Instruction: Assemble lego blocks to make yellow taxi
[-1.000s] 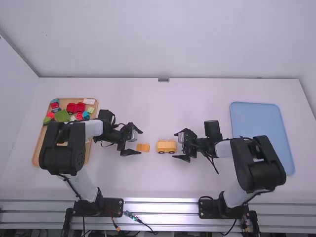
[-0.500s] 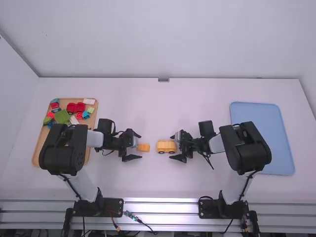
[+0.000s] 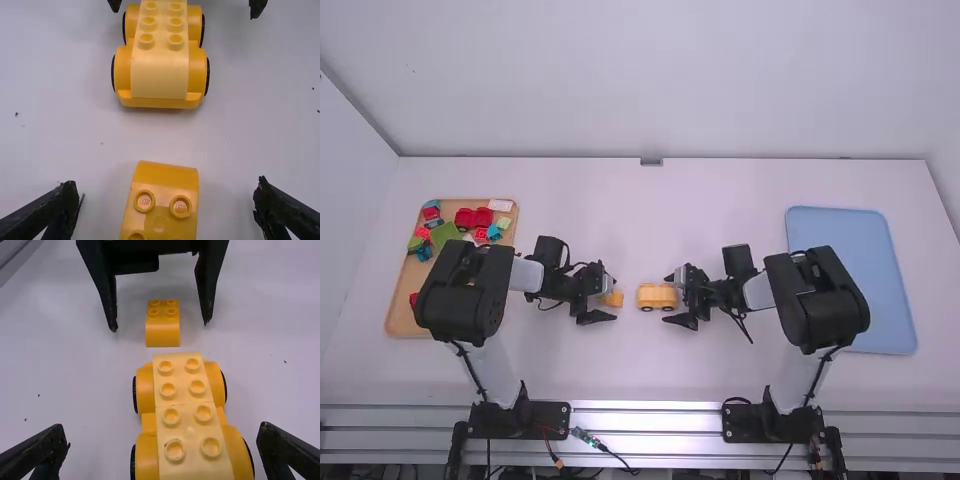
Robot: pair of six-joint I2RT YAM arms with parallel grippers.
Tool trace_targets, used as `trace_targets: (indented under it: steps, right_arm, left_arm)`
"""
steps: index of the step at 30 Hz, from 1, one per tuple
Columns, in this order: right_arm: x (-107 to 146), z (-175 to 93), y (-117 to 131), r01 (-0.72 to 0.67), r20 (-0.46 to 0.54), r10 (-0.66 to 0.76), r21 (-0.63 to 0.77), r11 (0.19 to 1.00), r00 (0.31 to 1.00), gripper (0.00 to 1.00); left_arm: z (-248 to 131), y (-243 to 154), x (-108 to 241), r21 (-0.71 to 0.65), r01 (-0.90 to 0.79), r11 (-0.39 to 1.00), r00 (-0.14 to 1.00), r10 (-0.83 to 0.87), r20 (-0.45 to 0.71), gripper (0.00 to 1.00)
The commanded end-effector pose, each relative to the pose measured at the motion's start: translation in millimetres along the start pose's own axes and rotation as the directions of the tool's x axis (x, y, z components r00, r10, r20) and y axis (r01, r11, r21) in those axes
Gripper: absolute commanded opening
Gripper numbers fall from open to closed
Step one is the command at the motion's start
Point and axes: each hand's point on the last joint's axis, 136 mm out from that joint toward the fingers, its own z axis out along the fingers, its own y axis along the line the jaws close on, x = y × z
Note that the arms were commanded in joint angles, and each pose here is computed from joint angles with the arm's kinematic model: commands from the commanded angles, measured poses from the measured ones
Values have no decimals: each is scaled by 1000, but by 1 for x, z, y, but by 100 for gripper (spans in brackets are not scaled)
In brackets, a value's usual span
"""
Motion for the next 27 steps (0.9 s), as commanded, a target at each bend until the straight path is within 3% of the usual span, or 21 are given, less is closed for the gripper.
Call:
trace_targets:
  steps: [1, 4, 6, 9, 27]
  right_arm:
    - [-1, 0, 0, -7, 15, 8, -10, 1000, 1000, 99]
    - [-1, 1, 1, -7, 15, 7, -12, 1000, 1000, 99]
    - [-1, 1, 1, -7, 15, 7, -14, 1000, 1000, 99]
    - [-1, 1, 0, -7, 15, 7, -12, 1000, 1000, 99]
    - [0, 1, 0, -8, 11, 8, -11, 1000, 1000, 99]
  left_arm:
    - [-2, 8, 3, -14, 19, 1000, 1000, -19, -22, 89]
    - [-1, 5, 1, -5, 14, 1000, 1000, -14, -15, 85]
    - [0, 4, 4, -11, 10, 1000, 1000, -11, -21, 72]
    - [1, 3, 4, -22, -7, 1000, 1000, 7, -14, 68]
    - [-8, 10, 18, -66, 28, 997, 998, -31, -48, 66]
